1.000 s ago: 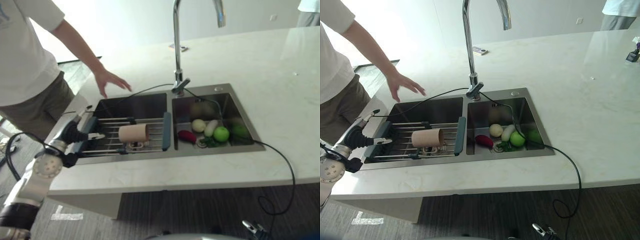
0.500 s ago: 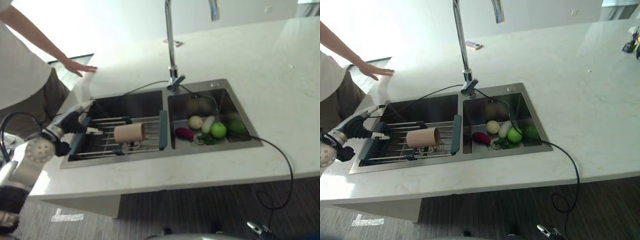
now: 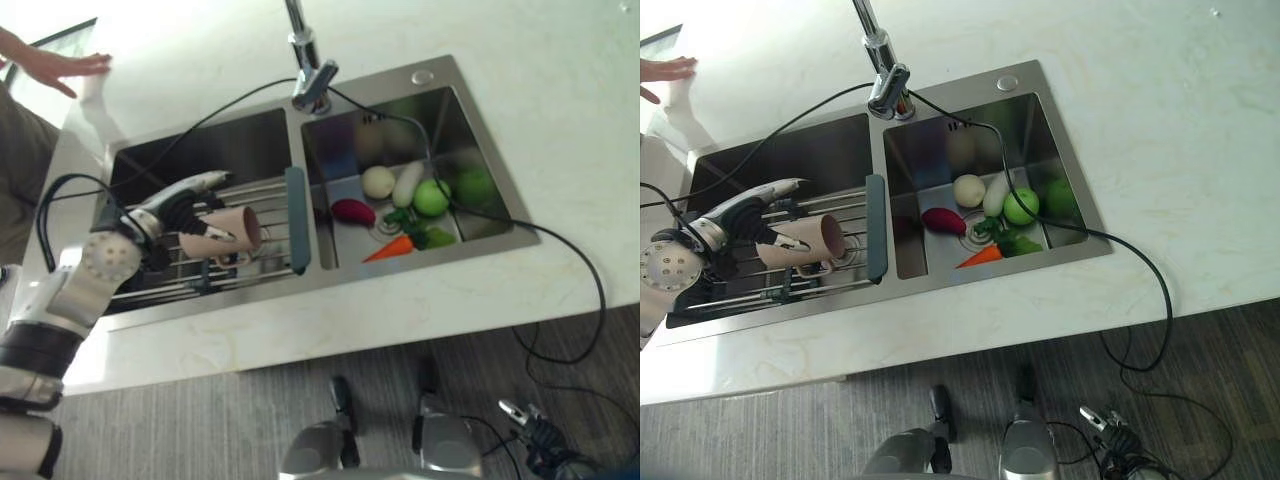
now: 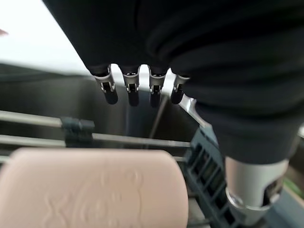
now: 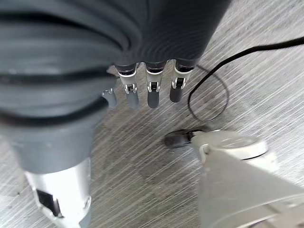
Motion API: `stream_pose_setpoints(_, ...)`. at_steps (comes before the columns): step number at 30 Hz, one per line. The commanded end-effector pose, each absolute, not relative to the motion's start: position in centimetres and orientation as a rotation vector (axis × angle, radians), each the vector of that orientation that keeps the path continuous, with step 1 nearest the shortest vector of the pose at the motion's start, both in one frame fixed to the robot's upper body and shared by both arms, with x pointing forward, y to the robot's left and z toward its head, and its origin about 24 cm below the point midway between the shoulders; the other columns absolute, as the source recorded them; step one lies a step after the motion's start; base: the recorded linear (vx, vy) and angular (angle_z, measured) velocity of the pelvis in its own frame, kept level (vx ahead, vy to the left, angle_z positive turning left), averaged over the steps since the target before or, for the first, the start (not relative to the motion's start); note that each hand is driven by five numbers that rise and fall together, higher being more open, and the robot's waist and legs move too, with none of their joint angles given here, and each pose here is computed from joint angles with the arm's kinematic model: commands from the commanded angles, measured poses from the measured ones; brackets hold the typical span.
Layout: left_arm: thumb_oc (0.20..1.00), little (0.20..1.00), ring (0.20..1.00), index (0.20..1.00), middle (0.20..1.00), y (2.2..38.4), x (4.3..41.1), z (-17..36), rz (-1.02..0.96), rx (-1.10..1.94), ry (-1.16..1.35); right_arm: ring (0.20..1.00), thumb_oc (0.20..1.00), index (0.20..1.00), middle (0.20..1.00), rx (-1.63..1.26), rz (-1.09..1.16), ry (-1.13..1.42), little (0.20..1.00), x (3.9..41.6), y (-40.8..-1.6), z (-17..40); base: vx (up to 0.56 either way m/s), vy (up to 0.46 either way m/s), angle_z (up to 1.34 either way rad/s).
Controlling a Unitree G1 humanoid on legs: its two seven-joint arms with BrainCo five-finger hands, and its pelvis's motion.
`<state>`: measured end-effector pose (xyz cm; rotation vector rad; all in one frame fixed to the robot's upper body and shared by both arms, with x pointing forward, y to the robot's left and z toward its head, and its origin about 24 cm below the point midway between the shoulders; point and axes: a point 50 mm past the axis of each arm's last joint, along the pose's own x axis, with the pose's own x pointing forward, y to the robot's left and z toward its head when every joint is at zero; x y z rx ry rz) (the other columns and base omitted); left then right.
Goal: Place the dishes in the dishwasher.
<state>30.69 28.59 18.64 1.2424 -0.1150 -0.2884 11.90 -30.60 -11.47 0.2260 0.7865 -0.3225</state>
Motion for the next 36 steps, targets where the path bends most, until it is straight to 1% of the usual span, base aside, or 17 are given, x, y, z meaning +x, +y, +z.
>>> stream_pose_setpoints(1,1.000,1.000,1.000,1.000,1.000,30.4,31.2,21.4,-0.194,1.287,-0.102,1.000,1.000,1.000,1.000,0.252,-0.342,0.733,1.000,13.0,-31.0,-10.8,-0.05,0.020,-0.02)
stream_pose_setpoints(14,1.000,1.000,1.000,1.000,1.000,30.8,31.3,21.1,-0.213,1.285,-0.044,1.000,1.000,1.000,1.000,0.243,-0.315,0.669,1.000,14.7,-31.1,-9.9,0.00,0.000,0.00)
stream_pose_setpoints(21,1.000,1.000,1.000,1.000,1.000,30.8,31.3,21.1,-0.214,1.287,-0.042,1.000,1.000,1.000,1.000,0.244,-0.315,0.667,1.000,14.7,-31.1,-9.8,0.00,0.000,0.00)
stream_pose_setpoints(25,1.000,1.000,1.000,1.000,1.000,32.1,30.5,20.2,-0.195,1.269,0.021,1.000,1.000,1.000,1.000,0.247,-0.300,0.634,1.000,15.5,-30.8,-9.4,0.01,0.044,0.06)
stream_pose_setpoints(36,1.000,1.000,1.000,1.000,1.000,33.7,29.3,19.5,-0.177,1.292,0.098,1.000,1.000,1.000,1.000,0.237,-0.294,0.621,1.000,15.7,-31.0,-9.1,0.00,0.008,0.00)
